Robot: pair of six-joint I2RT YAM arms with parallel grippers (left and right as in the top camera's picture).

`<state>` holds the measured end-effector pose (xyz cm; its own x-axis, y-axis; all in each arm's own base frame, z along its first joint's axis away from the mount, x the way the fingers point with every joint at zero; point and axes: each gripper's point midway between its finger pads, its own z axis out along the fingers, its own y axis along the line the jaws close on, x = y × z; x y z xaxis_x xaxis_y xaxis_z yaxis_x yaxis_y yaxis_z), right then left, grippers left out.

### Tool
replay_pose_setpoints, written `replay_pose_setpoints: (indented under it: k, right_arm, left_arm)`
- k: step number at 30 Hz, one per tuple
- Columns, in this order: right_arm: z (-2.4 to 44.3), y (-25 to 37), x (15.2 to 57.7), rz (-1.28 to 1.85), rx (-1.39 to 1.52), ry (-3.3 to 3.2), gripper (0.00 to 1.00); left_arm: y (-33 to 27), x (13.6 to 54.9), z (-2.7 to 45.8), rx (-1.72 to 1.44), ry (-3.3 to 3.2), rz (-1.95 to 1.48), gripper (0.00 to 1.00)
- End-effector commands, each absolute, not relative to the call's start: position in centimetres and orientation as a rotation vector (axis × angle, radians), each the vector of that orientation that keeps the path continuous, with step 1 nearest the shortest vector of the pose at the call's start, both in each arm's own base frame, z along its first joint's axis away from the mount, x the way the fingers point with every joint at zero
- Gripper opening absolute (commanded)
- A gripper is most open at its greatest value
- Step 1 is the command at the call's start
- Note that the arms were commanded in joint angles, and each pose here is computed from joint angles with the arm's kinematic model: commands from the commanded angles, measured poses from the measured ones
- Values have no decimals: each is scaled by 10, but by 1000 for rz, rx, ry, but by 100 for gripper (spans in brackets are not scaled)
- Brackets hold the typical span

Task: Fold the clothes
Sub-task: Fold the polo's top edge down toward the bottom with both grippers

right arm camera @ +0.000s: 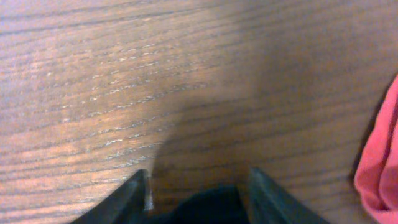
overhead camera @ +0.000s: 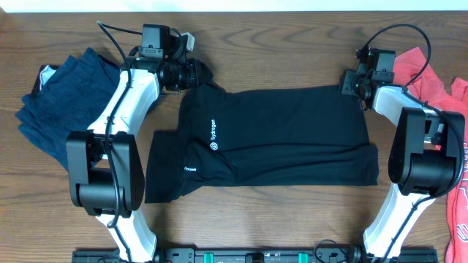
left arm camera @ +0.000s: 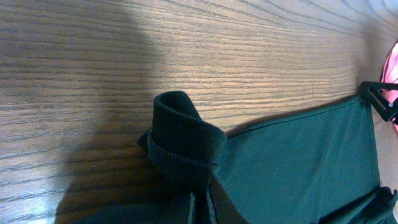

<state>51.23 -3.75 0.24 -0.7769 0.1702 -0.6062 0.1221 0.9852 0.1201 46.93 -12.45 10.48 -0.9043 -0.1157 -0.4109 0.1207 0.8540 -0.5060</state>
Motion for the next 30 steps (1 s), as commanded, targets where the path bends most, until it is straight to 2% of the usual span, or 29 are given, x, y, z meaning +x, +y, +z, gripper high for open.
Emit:
replay_pose_setpoints:
  k: [1,9,12,13,21,30]
  right_arm:
    - [-21,-27,501,131,199,2541,40]
    - [-27,-26,492,131,206,2586,24]
    - [-29,-28,488,113,222,2604,3]
    - [-30,-30,487,101,240,2608,1]
    - [-27,-35,484,72,285,2611,1]
    - [44,-54,489,-43,339,2488,1]
  left_arm:
    - [-124,471,106,1,2593,-754,6]
    - [-124,470,106,0,2597,-755,6]
    - [-124,469,105,-3,2603,-755,6]
    - [-124,468,105,-3,2606,-755,6]
    - [-124,465,103,-8,2620,-756,6]
    - [-123,461,102,-15,2636,-758,6]
